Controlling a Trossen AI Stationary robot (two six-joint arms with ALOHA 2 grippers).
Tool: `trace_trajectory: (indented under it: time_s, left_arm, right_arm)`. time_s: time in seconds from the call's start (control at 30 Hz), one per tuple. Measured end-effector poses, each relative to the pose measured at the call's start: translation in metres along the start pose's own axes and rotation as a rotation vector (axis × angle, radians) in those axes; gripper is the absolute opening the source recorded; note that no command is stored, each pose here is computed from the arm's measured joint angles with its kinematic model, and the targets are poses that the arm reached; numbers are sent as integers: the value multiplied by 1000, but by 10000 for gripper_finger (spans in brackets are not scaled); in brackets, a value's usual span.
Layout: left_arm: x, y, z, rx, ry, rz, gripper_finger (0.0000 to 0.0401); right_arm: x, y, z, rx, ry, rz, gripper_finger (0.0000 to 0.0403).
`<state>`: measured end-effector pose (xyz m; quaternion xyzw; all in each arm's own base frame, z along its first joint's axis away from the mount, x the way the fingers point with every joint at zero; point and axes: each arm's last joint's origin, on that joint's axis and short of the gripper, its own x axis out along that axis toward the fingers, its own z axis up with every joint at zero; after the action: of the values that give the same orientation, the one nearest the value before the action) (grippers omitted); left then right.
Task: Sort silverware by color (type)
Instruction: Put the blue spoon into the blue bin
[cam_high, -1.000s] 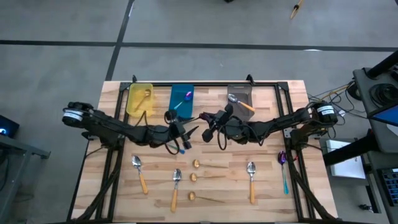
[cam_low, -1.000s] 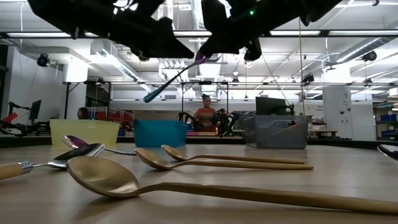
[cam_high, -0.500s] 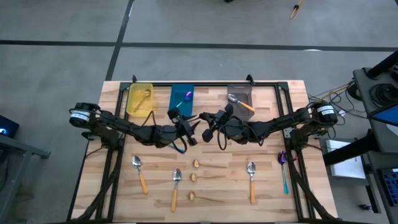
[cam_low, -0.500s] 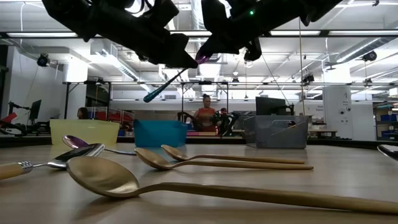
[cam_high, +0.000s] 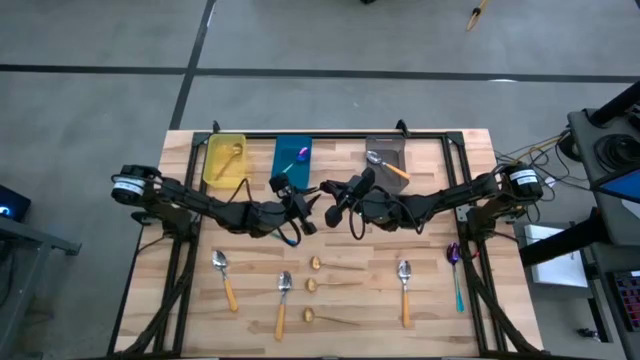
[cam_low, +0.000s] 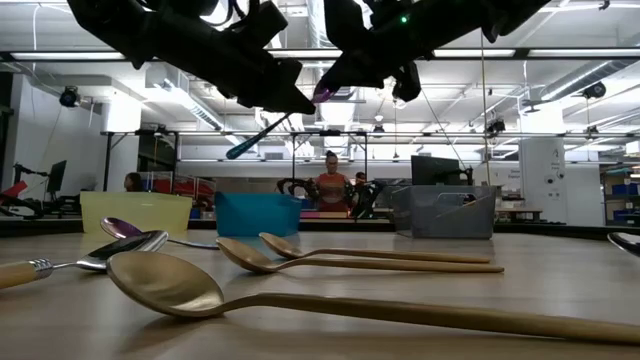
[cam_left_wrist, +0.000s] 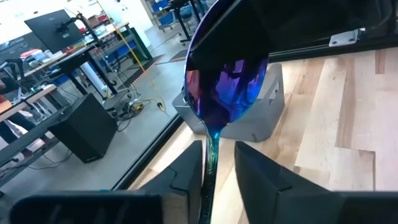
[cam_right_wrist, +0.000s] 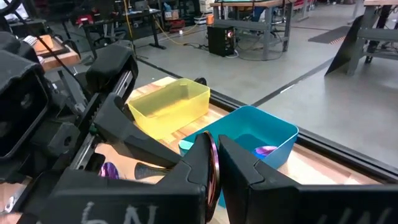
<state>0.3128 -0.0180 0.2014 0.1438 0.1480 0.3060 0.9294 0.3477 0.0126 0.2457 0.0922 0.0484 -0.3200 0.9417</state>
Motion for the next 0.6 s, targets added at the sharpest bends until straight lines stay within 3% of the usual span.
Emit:
trace_trajectory:
  time_s: [0.17, 0.47, 0.6]
  left_arm:
    - [0, 0, -1, -31, 7, -7, 9]
    - [-1, 0, -1, -114, 7, -33, 4]
    - [-2, 1, 1, -163, 7, -35, 3]
  right_arm:
    - [0, 0, 0, -4, 3, 4, 13]
    - [0, 0, 0, -3, 1, 3, 17]
    - [0, 0, 1, 2, -4, -4, 48]
